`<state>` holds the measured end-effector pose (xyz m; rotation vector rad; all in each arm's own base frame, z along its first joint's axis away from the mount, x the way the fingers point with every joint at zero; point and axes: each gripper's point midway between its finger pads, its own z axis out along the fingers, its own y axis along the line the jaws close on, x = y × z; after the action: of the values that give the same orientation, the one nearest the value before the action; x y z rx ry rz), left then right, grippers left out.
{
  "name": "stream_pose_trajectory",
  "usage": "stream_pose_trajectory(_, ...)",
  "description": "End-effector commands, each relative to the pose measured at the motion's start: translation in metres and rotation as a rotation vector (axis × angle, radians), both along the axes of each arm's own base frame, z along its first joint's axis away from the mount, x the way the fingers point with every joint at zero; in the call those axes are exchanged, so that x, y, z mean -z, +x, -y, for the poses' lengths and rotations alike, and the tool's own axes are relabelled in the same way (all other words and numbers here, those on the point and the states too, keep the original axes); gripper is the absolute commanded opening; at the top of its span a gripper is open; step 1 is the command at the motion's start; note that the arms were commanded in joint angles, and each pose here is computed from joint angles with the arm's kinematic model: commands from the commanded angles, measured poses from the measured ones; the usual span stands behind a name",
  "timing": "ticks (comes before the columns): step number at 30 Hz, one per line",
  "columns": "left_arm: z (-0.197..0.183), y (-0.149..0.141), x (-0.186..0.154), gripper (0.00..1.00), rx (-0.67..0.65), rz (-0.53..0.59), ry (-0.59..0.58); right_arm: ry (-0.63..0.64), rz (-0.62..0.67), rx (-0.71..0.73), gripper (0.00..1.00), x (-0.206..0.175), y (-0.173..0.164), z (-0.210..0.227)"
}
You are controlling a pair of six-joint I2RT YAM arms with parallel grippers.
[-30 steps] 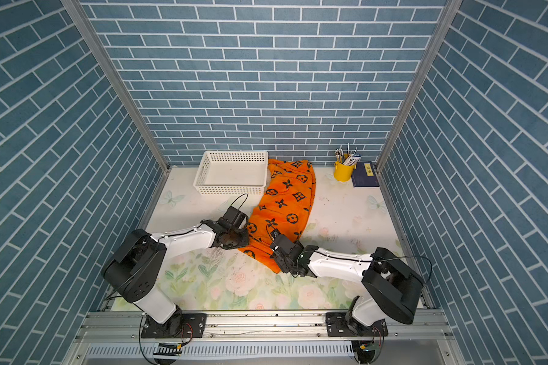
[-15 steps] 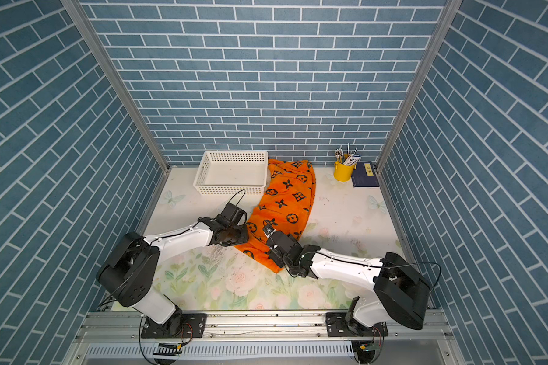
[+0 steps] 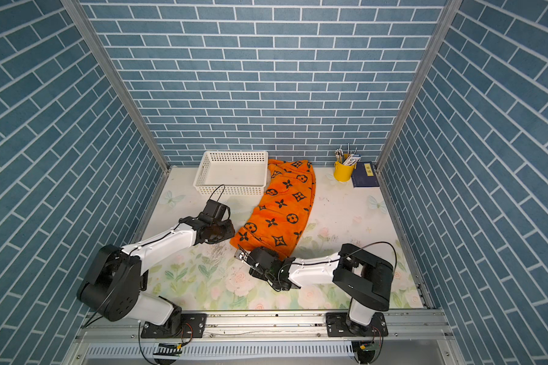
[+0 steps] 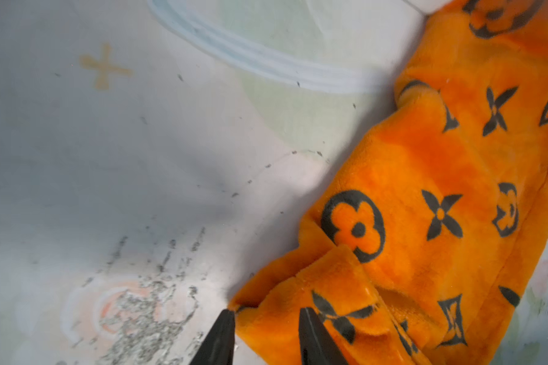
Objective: Roll up the pillowcase
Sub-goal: Roll the pillowcase at the center of the board.
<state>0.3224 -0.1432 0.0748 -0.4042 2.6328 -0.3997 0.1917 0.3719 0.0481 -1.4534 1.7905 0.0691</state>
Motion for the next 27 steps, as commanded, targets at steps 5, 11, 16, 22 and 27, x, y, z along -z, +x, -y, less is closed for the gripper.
stream_pose_trajectory(5,-0.03,-0.003,-0.018,0.41,-0.052,0.036,0.021,-0.05,0.119,-0.023,0.64,0.008,0.018,-0.013)
stream_pose_trajectory(11,-0.028,-0.003,-0.025,0.43,-0.032,0.068,0.009,-0.055,0.083,-0.003,0.4,0.019,0.026,-0.01)
stream_pose_trajectory(16,-0.027,-0.003,-0.028,0.43,-0.014,0.078,0.009,0.011,-0.089,-0.047,0.0,0.014,0.022,-0.018)
stream_pose_trajectory(22,-0.022,0.0,-0.033,0.43,0.009,0.095,-0.008,0.152,-0.346,-0.108,0.0,-0.006,0.017,-0.029)
stream_pose_trajectory(27,-0.017,0.001,-0.031,0.43,0.024,0.091,-0.029,0.214,-0.512,-0.102,0.0,-0.003,0.028,-0.028)
